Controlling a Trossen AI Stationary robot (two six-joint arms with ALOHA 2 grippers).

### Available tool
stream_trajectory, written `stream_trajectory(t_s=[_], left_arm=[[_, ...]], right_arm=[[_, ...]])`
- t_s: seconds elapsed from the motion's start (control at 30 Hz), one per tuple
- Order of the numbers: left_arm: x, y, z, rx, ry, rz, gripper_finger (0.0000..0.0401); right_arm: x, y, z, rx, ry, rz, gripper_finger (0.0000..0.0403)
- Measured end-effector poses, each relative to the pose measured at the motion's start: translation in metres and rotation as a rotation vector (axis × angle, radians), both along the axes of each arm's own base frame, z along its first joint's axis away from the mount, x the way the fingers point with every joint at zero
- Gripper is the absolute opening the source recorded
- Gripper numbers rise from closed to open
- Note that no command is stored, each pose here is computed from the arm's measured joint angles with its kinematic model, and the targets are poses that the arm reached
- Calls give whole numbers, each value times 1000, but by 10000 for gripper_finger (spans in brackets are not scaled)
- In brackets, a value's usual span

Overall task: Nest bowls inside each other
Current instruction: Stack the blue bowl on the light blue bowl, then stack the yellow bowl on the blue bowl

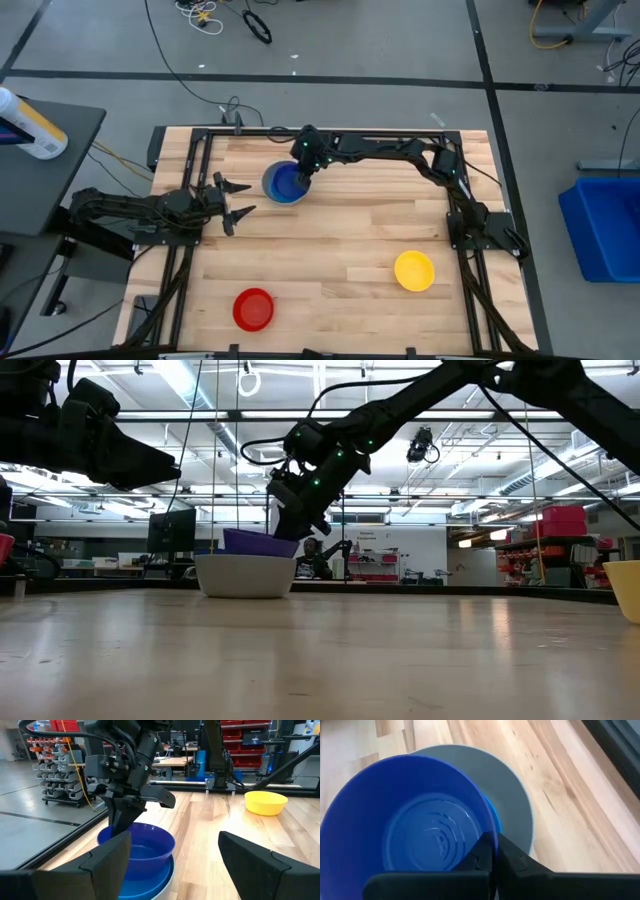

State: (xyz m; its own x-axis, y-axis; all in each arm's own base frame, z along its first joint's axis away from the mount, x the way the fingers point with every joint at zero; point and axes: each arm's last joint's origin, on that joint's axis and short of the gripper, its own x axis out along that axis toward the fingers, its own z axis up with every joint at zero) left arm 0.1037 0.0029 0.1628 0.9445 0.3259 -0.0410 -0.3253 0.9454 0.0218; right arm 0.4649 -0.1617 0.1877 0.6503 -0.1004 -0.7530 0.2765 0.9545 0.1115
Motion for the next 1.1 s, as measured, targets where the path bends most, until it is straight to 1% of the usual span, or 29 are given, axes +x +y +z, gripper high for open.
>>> stream_trajectory(t_s=[0.07, 0.13, 0.27, 0.4, 0.5, 0.6, 0.7, 0.8, 0.87, 1.0, 1.1], left_arm=[[0, 0, 0, 0, 0, 0, 306], [0, 0, 0, 0, -1, 0, 306], [0, 0, 0, 0, 0, 0, 306], [0, 0, 0, 0, 1, 3, 306], [0, 0, 0, 0, 1, 5, 306], [0, 0, 0, 0, 2, 6, 306], [0, 0, 0, 1, 2, 8, 306], [0, 0, 0, 1, 3, 8, 306], [0, 0, 0, 1, 3, 8, 306], [0, 0, 0, 1, 4, 8, 306], [0, 0, 0, 2, 4, 8, 306]], right_arm=[[0, 0, 0, 6, 1, -1, 15], [1, 0, -2, 7, 2, 0, 40], [2, 0, -4, 5, -9, 4, 111], [5, 1, -1, -28, -37, -9, 175], [7, 3, 0, -31, -53, -2, 203], [10, 14, -1, -30, -39, 21, 214], [14, 42, 5, -60, -22, 82, 216], [14, 81, 15, -150, 48, 124, 217], [7, 107, 21, -192, 124, 142, 218], [-6, 160, 39, -241, 185, 151, 217], [-24, 194, 44, -275, 245, 139, 219]])
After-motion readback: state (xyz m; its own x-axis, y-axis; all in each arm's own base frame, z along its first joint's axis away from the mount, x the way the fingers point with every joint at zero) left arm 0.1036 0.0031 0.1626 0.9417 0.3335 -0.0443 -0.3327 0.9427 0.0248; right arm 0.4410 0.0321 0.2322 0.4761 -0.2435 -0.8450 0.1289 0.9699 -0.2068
